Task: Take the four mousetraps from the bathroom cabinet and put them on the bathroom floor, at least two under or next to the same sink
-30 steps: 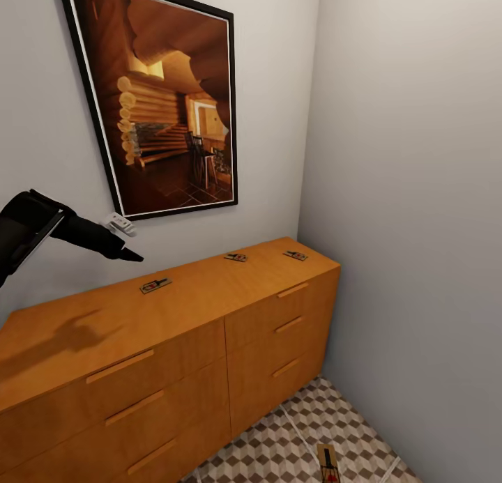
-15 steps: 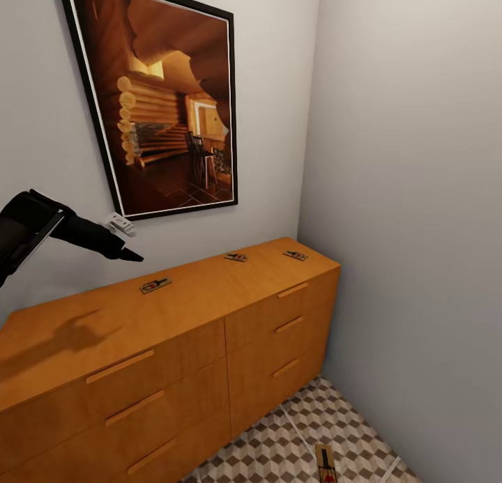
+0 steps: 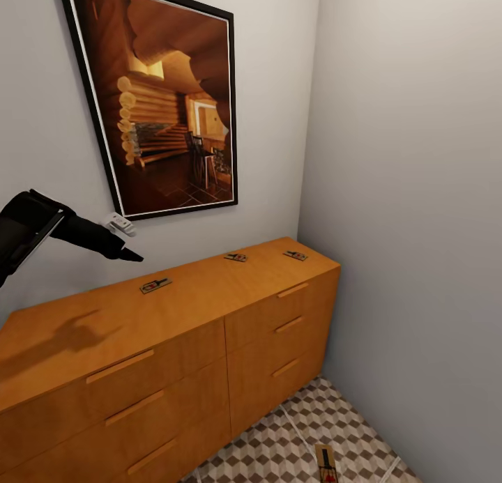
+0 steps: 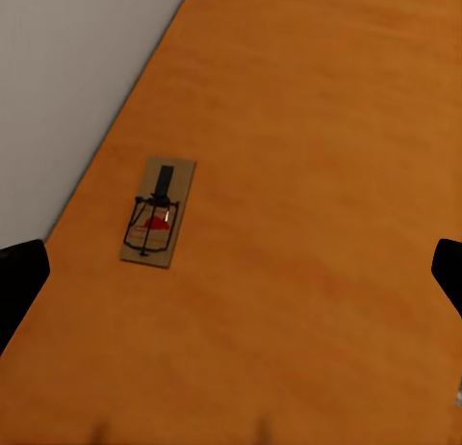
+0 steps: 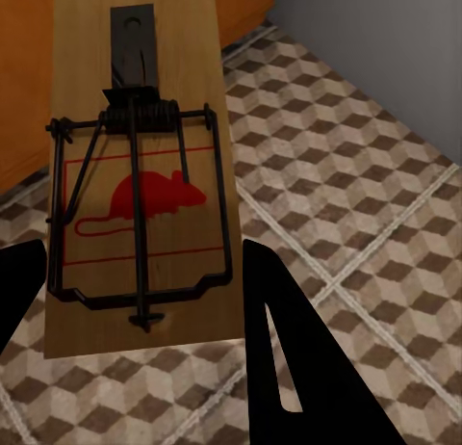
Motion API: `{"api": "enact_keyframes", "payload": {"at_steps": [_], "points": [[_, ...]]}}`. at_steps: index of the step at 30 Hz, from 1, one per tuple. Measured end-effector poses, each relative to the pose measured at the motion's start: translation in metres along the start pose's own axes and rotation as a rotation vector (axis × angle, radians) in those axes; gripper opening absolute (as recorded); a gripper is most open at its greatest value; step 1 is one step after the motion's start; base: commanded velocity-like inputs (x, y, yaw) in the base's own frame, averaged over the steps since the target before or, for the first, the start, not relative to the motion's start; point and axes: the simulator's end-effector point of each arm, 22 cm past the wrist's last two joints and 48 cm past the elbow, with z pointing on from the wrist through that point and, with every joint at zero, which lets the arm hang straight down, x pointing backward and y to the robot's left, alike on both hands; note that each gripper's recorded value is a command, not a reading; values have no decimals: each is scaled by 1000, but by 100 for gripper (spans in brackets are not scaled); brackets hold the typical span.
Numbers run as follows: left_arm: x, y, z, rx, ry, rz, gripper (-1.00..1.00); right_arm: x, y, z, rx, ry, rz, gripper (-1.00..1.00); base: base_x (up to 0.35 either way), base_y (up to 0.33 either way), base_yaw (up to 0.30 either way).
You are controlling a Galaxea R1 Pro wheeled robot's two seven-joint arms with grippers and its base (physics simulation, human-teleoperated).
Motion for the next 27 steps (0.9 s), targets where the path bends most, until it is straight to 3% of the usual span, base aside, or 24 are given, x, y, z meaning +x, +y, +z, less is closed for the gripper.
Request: {"api": "enact_keyframes", "payload": {"at_steps": [10, 27], "points": [[5, 3, 2, -1, 9, -12, 100, 0, -3, 0, 5, -1, 0, -100, 0, 0, 0], [30, 25, 5, -18, 49, -77, 100, 0, -3, 0, 5, -1, 0, -100, 0, 0, 0]]}}
